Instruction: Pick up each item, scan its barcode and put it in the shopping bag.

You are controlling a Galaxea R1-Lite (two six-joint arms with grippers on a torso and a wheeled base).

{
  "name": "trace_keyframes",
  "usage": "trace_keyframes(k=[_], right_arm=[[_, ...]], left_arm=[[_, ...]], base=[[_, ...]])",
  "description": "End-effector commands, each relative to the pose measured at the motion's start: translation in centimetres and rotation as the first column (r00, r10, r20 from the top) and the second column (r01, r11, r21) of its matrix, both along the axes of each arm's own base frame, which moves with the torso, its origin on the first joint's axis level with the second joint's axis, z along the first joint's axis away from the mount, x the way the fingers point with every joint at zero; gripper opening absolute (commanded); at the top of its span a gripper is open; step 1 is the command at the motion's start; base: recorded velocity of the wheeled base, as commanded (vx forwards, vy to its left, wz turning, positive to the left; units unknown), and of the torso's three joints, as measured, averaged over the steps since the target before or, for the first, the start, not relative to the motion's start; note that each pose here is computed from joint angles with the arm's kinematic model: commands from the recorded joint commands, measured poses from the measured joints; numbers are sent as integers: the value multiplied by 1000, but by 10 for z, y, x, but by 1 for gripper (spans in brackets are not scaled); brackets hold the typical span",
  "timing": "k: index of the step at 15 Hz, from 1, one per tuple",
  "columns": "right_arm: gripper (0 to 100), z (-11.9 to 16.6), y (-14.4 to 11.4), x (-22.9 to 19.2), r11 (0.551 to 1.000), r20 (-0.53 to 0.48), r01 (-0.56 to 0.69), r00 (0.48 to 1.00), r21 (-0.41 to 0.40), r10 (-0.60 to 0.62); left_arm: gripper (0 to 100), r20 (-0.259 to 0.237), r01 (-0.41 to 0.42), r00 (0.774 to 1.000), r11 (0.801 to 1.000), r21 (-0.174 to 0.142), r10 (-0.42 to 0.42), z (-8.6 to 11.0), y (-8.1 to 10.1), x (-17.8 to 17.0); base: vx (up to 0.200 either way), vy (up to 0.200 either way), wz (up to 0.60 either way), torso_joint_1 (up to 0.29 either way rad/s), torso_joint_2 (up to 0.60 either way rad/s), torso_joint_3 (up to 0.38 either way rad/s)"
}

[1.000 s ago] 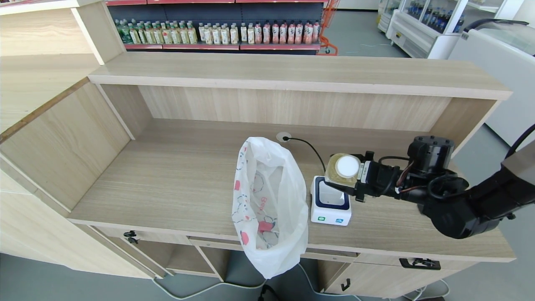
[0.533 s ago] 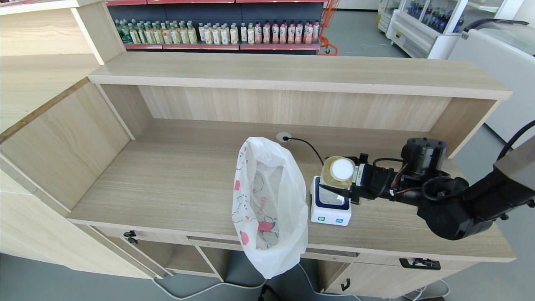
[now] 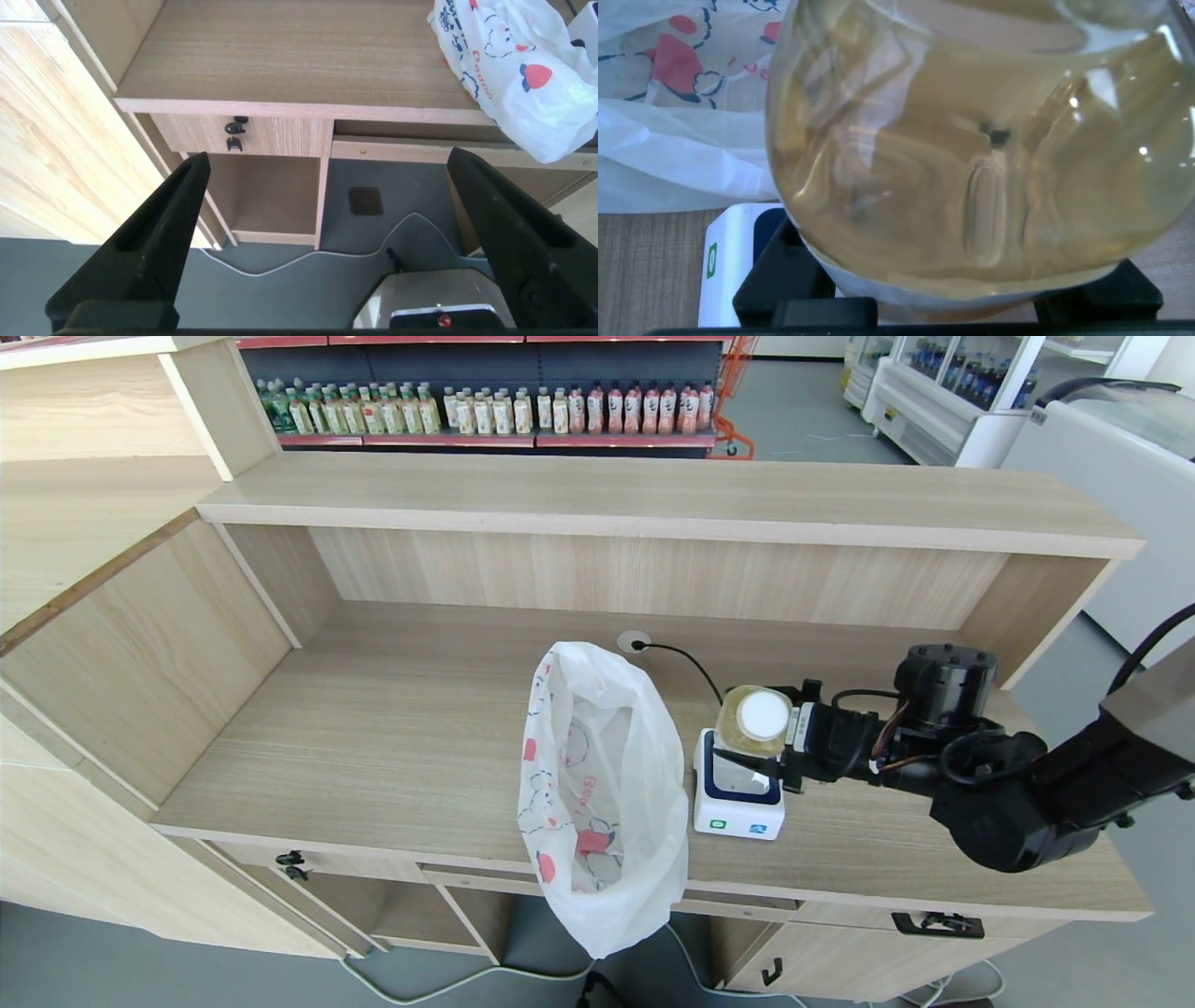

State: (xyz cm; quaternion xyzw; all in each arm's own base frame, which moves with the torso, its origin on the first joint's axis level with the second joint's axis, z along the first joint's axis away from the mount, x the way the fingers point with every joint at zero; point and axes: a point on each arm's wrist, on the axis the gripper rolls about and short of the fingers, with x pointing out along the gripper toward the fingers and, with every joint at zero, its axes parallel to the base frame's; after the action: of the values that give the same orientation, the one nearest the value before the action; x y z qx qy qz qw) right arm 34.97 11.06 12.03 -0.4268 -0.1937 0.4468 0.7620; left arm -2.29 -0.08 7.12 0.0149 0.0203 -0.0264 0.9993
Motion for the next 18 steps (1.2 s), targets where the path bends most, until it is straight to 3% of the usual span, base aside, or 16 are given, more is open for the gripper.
trace_keyframes(k=[1,8,11,12,13,15,16,17,18], right_arm=[[0,1,0,0,1000,3,-1,1000,1,1],[0,14,-9,-3,1000,30,24,999,16,-25],[0,63,-15,-35,984,-9,97,995,152,-97],[0,78,-14,-54,953,-82,189,981,238,-175],[0,90,-11,-77,891,-191,297,951,344,-243],[0,101,-6,-113,685,-412,523,845,508,-340],[0,99,-6,-123,596,-490,597,796,537,-355],[0,94,-8,-133,537,-554,651,752,537,-357],[0,91,-9,-139,515,-588,675,728,528,-352]], left_arm=[[100,-1,0,1000,1000,0,0,0,0,0],[100,-1,0,1000,1000,0,0,0,0,0],[100,-1,0,1000,1000,0,0,0,0,0],[100,-1,0,1000,1000,0,0,0,0,0],[100,-2,0,1000,1000,-1,0,0,0,0],[100,-1,0,1000,1000,0,0,0,0,0],[100,-1,0,1000,1000,0,0,0,0,0],[100,-1,-1,1000,1000,0,1,0,0,0],[100,-1,0,1000,1000,0,0,0,0,0]], base=[[0,0,0,0,0,0],[0,0,0,0,0,0],[0,0,0,0,0,0],[0,0,0,0,0,0],[0,0,0,0,0,0],[0,0,0,0,0,0],[0,0,0,0,0,0],[0,0,0,0,0,0],[0,0,0,0,0,0]])
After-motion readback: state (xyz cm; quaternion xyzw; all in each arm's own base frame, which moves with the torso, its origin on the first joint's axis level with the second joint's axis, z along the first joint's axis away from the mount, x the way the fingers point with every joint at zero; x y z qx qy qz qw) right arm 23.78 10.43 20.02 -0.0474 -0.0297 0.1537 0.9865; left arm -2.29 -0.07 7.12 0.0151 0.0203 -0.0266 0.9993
